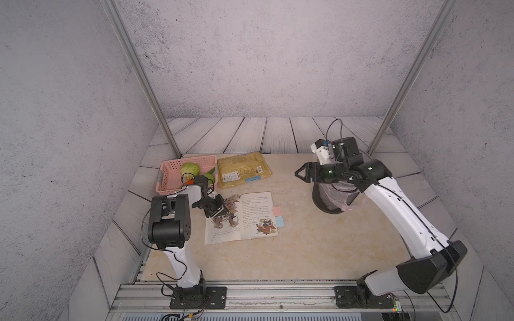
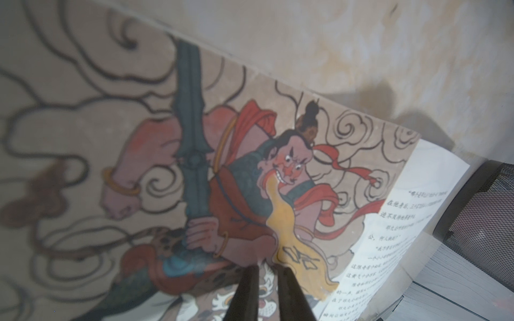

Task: Peel off the used sticky note
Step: Turn the page of the book at the center of the board.

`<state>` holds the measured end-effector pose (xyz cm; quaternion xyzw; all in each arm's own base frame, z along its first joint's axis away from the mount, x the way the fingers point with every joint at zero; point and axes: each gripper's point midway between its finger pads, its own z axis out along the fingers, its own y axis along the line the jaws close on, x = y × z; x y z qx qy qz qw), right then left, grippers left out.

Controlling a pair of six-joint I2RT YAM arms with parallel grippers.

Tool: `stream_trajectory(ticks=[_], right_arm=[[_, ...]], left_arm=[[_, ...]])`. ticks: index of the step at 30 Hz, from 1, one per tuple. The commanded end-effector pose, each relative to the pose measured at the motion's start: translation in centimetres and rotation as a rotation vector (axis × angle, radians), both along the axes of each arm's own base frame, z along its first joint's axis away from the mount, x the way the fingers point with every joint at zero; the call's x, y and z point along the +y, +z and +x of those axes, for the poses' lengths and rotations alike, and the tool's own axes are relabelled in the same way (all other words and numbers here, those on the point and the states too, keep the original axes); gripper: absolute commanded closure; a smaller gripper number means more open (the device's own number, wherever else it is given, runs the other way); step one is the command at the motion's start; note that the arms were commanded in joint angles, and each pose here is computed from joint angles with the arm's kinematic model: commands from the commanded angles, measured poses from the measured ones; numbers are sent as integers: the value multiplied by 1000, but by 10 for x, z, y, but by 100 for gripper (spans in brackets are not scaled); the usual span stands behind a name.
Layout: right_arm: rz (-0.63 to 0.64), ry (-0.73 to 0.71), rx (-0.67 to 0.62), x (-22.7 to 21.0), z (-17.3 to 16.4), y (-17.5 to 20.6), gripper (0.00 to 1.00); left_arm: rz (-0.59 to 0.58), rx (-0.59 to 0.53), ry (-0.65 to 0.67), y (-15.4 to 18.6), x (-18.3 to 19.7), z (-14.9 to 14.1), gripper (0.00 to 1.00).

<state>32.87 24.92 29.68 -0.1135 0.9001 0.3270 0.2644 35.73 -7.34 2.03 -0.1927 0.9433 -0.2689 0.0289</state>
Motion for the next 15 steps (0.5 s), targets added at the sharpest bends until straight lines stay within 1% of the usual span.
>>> stream_trajectory(ticks=[1,7,8,9,12,15], right_arm=[[28,39,120,34,1,-44,21],[-51,90,288,67,-3,-125,17],[-58,97,308,71,-2,-135,10],[-60,104,322,74,-1,-143,8],[-68,112,371,82,4,-170,6],[-73,123,415,90,8,-193,6]], left_arm=[[19,10,-13,0,-1,-7,81],[17,9,-13,0,-1,-6,81],[16,11,-12,0,-1,-7,81],[16,11,-11,0,-1,-6,81],[13,11,-11,0,-1,-6,81],[14,14,-10,-1,-1,-6,81]])
